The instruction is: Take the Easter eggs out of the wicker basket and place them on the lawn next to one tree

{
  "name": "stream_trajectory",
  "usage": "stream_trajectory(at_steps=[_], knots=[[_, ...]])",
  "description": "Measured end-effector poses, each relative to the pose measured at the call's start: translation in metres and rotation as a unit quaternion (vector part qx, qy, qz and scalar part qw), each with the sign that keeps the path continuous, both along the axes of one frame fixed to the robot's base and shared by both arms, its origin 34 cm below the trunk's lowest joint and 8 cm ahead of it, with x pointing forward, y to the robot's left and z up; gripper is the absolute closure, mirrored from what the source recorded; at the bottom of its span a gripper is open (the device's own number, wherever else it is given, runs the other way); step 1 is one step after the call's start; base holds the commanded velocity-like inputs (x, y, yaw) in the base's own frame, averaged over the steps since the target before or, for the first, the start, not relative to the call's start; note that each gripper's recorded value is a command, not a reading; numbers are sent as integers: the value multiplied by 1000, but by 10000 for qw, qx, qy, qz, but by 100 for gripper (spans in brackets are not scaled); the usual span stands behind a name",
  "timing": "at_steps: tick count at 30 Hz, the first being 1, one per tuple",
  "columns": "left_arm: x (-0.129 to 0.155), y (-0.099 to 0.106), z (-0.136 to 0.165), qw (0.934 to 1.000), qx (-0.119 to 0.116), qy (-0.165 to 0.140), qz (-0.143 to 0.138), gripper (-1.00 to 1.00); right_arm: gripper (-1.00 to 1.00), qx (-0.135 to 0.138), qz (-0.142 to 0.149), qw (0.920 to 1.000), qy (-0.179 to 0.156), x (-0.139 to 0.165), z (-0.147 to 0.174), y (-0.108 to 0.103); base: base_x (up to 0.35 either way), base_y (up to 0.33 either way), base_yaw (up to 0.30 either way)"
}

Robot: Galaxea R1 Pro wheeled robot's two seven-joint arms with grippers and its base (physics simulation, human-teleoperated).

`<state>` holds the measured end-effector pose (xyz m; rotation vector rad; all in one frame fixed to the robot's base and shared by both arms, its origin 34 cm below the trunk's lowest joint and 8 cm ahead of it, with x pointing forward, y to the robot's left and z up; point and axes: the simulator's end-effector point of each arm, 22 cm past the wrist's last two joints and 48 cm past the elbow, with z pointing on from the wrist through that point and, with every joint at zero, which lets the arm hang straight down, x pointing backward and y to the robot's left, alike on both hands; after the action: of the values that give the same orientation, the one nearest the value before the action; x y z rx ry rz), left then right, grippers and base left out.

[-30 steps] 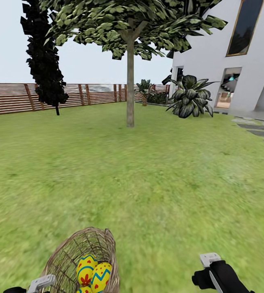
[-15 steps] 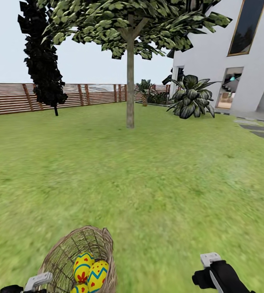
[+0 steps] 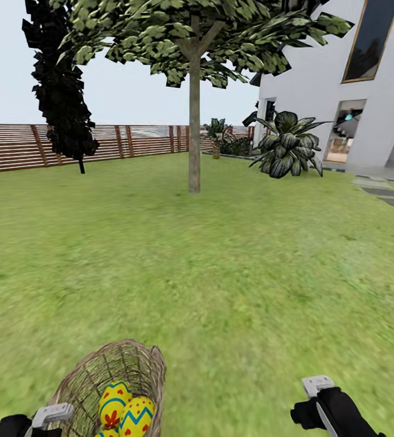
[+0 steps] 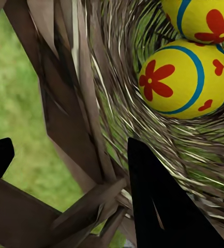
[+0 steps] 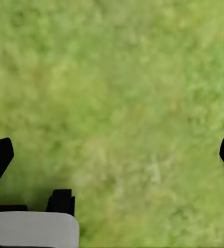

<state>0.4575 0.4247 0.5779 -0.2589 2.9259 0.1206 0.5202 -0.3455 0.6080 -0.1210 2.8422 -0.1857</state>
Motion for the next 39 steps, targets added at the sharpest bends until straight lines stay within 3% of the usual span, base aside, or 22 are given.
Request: stream_trajectory(at_steps=[2, 5, 11, 39], knots=[[2, -6, 0, 9999, -144, -42, 81, 100, -100, -6, 0, 10000, -7, 0, 1, -1, 339, 0, 0], [0, -1, 0, 10000, -41, -12, 29, 100, -100, -8, 0, 10000, -6, 0, 0, -1, 339, 0, 0], [2, -2, 0, 10000, -69, -37, 50, 100, -100, 6, -144, 9999, -36, 1, 2, -8, 339, 0, 0], [2, -6, -1, 9999, -105, -48, 46, 100, -100, 11, -146, 9999, -38, 1, 2, -7, 339, 0, 0]])
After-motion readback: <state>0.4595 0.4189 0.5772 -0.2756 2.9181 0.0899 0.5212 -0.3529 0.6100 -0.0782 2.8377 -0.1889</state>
